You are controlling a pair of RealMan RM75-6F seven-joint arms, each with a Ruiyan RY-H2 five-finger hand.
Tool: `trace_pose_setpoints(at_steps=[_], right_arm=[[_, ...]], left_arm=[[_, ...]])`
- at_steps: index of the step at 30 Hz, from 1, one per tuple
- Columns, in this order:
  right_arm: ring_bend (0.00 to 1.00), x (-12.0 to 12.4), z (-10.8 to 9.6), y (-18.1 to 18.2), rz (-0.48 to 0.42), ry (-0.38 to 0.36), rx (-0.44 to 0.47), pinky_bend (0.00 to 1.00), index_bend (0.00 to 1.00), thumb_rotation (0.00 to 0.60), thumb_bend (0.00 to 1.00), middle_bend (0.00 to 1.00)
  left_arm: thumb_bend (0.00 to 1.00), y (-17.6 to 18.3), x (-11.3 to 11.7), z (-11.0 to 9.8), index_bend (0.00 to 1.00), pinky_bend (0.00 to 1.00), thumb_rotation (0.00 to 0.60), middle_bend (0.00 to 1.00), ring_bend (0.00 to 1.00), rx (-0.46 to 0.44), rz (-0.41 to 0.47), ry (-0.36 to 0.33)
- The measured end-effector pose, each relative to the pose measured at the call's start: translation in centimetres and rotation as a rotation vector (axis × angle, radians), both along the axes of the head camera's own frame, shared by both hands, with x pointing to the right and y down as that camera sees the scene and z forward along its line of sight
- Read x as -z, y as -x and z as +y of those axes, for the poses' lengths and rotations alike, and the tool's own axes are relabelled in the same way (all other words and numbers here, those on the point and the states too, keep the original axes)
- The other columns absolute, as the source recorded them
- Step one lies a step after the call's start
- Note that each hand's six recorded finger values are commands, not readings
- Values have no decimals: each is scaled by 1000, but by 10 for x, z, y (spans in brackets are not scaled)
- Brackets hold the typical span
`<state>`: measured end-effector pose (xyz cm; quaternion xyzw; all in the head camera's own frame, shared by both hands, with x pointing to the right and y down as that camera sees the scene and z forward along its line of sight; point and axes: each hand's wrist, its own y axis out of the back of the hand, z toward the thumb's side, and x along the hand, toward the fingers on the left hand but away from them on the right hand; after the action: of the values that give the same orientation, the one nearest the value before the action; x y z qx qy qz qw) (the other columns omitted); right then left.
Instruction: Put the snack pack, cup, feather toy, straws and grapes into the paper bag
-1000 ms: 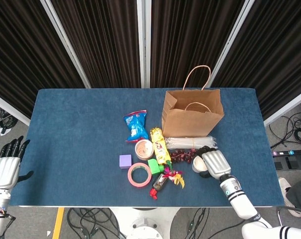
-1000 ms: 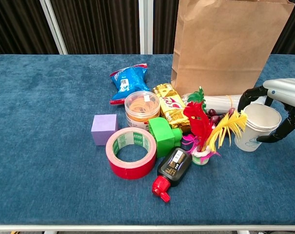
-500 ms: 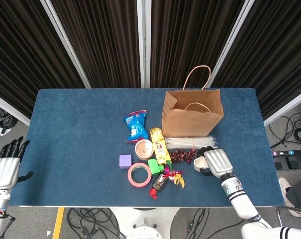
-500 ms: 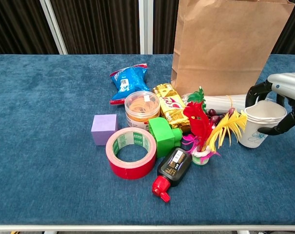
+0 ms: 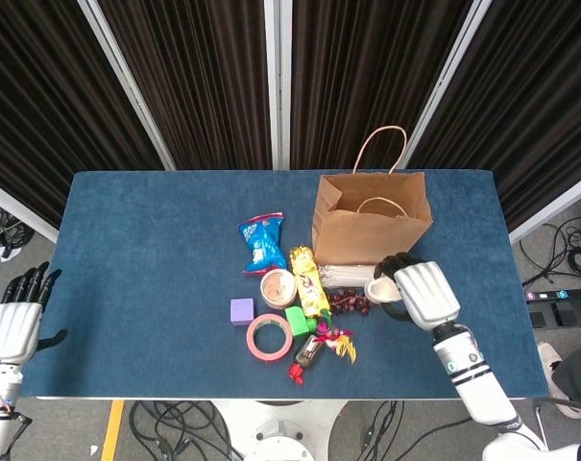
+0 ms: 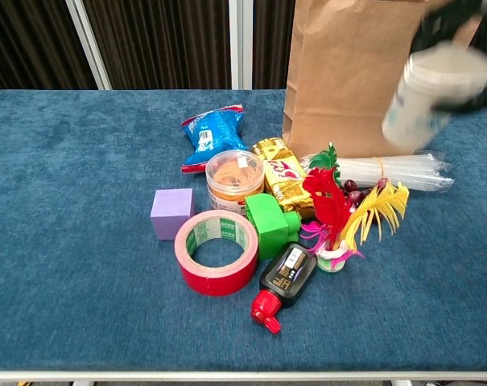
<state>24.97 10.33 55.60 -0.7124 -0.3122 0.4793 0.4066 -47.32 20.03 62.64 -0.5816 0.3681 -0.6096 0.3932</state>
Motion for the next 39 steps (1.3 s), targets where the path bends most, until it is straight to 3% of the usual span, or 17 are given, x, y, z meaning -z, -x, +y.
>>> trace_pose_setpoints(at_steps=[4,12,19,23,26,39], right_arm=[[287,58,-26,22,-60,-103,11,508,514,600,183,378],[287,136,-87,50,-167,-234,-37,508,515,600,183,381],[287,164,-132,58,-127,-413,-52,509,515,600,183,378],[287,161,-152,47,-11,-520,-84,506,515,600,183,377],[287,147,-162,36,54,-538,-120,505,515,600,183,375],[287,57,-162,5,117,-343,-183,501,515,600,180,374]], left_arm=[[3,-3,0,-2,149,130,600,66,14,-8,4,-5],[3,-8,0,-4,148,130,600,66,14,-20,0,-3],[3,-6,-1,-6,149,130,600,66,14,-20,-5,0],[3,-4,-1,-6,148,130,600,66,14,-15,-5,1],[3,-3,-3,-4,148,130,600,66,14,-13,-6,9],[23,-2,-8,0,148,130,600,66,14,-17,-9,27]])
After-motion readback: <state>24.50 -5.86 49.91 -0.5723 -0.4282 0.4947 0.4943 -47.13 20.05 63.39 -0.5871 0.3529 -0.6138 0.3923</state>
